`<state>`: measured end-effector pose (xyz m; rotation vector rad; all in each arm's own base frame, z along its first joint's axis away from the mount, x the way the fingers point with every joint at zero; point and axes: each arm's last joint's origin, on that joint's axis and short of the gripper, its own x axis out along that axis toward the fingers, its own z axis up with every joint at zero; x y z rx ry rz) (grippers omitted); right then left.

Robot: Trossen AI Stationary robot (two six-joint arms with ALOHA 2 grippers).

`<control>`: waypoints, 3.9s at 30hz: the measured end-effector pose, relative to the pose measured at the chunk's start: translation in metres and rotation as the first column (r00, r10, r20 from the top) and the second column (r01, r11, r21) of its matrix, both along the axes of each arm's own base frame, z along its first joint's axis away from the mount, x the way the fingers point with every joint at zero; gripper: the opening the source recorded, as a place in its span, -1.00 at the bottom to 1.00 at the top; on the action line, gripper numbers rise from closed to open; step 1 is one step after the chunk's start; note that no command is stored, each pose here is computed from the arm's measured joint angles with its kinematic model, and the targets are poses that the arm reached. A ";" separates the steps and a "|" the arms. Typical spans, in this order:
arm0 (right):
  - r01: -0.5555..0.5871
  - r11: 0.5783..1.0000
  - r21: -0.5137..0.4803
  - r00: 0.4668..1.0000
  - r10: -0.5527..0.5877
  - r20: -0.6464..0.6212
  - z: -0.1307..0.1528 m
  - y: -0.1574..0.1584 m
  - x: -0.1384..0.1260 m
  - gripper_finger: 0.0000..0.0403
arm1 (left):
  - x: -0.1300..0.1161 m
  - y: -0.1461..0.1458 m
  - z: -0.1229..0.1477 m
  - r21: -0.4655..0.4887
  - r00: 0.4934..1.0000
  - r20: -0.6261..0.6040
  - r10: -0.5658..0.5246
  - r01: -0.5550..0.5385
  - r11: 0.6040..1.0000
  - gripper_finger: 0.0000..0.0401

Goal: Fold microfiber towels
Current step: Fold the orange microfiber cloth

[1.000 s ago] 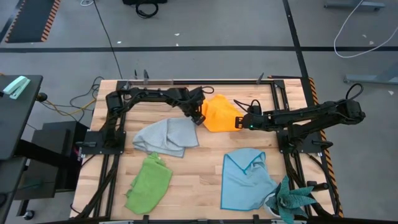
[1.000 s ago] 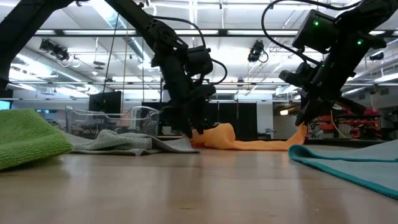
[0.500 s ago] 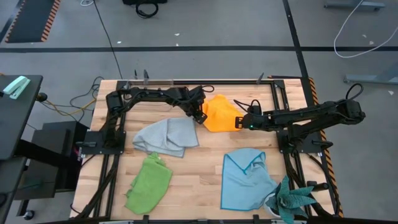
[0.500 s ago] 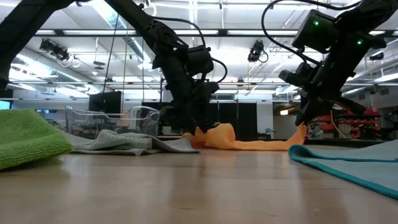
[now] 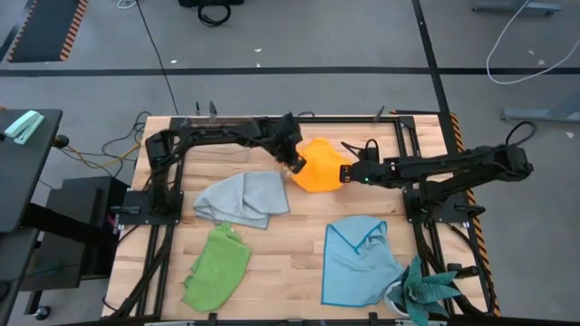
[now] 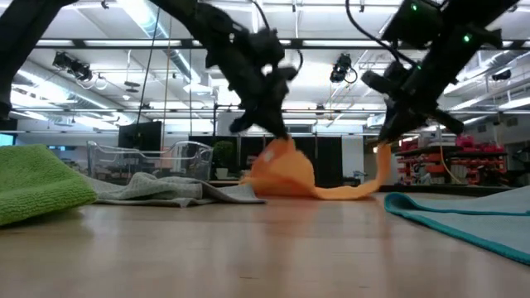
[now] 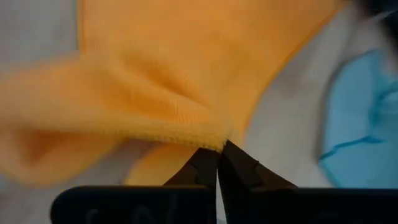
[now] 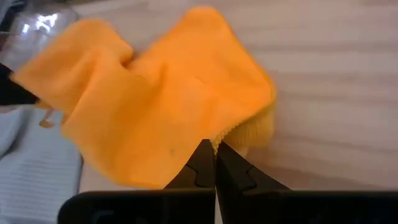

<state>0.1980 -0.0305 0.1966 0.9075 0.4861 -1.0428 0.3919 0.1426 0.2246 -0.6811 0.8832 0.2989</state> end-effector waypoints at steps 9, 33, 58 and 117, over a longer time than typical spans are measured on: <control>-0.009 0.994 -0.111 0.984 -0.011 -0.177 0.061 -0.006 -0.003 -1.00 | -0.015 0.014 0.067 0.113 0.994 0.111 0.002 -0.015 0.993 -0.97; 0.074 0.907 -0.415 0.958 -0.180 -0.223 0.207 -0.081 -0.062 -1.00 | -0.070 0.123 0.177 0.157 0.887 0.400 0.229 -0.313 0.937 -0.99; -0.074 0.994 0.077 0.950 0.094 -0.298 0.088 -0.077 -0.043 -1.00 | -0.022 0.109 0.060 -0.076 0.994 -0.087 0.065 -0.071 0.995 -0.99; 0.054 0.992 0.117 0.989 -0.037 -0.146 0.027 -0.116 -0.036 -1.00 | -0.039 0.119 -0.027 -0.170 0.964 -0.135 0.228 -0.249 0.953 -0.99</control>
